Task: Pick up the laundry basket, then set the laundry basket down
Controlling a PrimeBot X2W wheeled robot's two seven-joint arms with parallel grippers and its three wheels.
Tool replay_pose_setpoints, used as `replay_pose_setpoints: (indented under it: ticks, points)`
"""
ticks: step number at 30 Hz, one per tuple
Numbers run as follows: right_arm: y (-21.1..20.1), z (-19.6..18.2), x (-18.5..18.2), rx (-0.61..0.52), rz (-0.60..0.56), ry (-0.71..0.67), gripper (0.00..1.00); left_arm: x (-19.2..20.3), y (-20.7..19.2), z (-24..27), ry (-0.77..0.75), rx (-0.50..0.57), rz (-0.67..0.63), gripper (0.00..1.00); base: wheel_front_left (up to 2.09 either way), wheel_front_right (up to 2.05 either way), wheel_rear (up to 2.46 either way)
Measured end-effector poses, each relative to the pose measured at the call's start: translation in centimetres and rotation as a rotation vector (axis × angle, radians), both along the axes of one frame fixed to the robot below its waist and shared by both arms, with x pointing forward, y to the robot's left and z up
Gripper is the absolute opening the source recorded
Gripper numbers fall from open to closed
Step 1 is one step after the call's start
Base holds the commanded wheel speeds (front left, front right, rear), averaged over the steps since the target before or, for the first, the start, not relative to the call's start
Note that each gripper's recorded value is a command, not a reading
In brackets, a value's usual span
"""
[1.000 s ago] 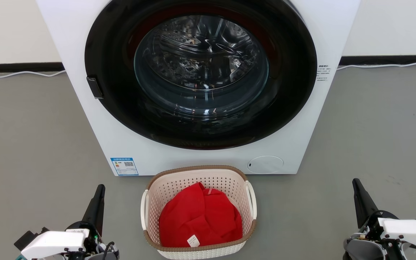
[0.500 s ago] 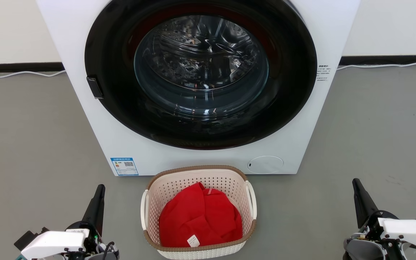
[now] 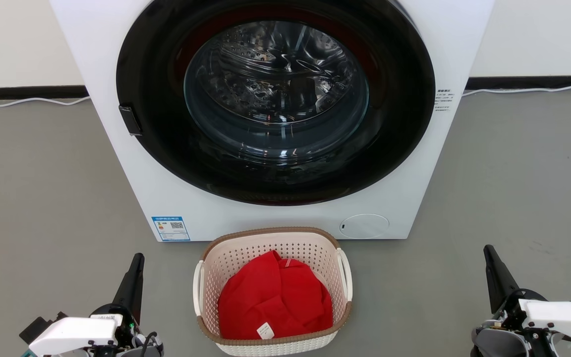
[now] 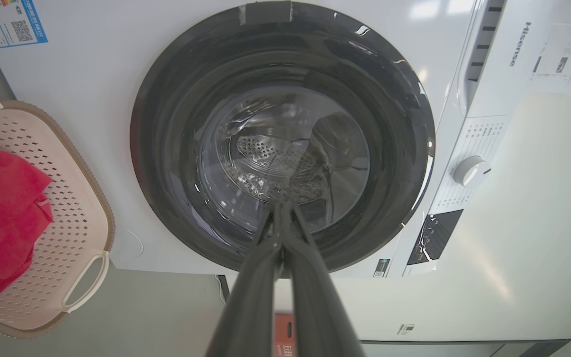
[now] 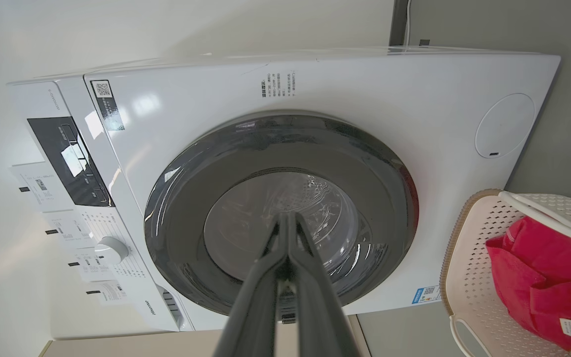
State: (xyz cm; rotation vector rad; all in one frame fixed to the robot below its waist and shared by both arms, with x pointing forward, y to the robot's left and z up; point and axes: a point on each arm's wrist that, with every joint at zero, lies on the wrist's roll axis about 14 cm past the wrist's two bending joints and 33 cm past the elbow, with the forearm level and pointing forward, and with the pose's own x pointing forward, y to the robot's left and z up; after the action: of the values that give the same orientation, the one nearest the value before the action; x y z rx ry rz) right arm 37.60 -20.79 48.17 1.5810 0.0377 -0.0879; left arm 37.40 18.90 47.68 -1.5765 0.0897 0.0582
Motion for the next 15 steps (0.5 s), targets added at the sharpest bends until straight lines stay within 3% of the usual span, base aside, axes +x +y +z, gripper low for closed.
replay_pose_setpoints:
  ticks: [15]
  points:
    - [0.00,0.00,0.00,0.000,0.000,0.000,0.00,0.00,0.00,0.00,0.000,0.000,0.000,0.00,0.00,0.00,0.00]
